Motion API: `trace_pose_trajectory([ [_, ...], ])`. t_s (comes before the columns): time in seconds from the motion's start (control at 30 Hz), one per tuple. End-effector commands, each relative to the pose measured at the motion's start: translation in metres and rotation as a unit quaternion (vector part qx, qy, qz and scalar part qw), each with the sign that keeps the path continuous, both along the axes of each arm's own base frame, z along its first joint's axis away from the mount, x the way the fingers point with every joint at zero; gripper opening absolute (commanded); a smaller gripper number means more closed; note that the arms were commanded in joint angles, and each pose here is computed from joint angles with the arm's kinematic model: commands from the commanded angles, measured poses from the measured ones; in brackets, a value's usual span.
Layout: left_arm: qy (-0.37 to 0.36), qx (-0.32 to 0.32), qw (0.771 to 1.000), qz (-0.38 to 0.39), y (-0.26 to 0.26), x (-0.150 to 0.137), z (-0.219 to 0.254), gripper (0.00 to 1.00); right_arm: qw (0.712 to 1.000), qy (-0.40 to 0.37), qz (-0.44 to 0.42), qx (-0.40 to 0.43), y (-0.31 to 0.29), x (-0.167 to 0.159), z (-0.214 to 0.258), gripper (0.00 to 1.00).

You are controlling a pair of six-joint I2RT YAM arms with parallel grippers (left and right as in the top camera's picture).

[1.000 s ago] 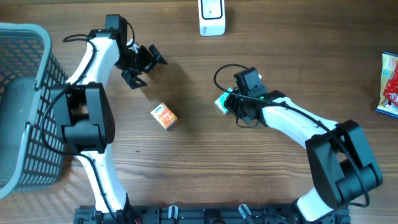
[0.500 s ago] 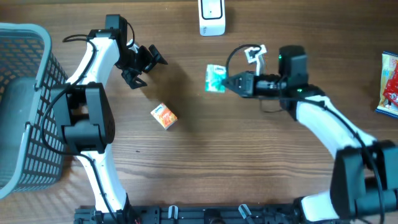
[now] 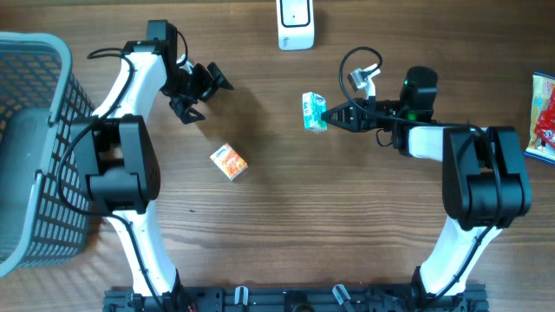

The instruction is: Scan the item barcode

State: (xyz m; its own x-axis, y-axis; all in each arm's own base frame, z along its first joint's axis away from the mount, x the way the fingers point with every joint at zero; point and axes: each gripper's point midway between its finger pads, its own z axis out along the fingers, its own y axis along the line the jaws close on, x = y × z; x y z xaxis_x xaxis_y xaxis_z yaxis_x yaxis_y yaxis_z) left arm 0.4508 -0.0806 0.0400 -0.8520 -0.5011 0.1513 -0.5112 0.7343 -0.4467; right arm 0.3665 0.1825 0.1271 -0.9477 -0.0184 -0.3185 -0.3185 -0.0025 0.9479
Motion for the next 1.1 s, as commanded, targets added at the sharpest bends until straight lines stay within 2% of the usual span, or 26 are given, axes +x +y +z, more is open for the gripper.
trace_pose_trajectory([
  [0.0,-0.012,0.002,1.0,-0.004,0.001,0.0,0.009,1.0,0.998,0.057,0.009,0.003,-0.017,0.004,0.018,0.04],
  [0.13,-0.012,0.002,1.0,-0.004,0.001,0.0,0.009,1.0,0.996,0.074,-0.044,0.003,-0.053,0.03,0.036,0.04],
  [0.27,-0.012,0.002,1.0,-0.004,0.001,0.0,0.009,1.0,0.997,0.053,-0.059,0.001,-0.068,0.035,0.044,0.04],
  [0.47,-0.012,0.002,1.0,-0.004,0.001,0.0,0.009,1.0,0.998,-0.046,-0.049,-0.007,-0.059,0.029,0.057,0.04],
  [0.67,-0.012,0.002,1.0,-0.004,0.001,0.0,0.009,1.0,0.993,-0.106,-0.05,-0.011,-0.059,0.027,0.064,0.04],
  [0.9,-0.012,0.002,1.0,-0.004,0.001,0.0,0.009,1.0,0.991,-0.119,-0.051,-0.011,-0.058,0.027,0.065,0.04],
  [0.97,-0.012,0.002,1.0,-0.004,0.001,0.0,0.009,1.0,0.994,-0.061,-0.091,0.008,-0.059,0.04,0.071,0.04],
  [1.07,-0.012,0.002,1.0,-0.004,0.001,0.0,0.009,1.0,0.986,-0.068,-0.145,0.036,-0.047,0.066,0.087,0.05],
])
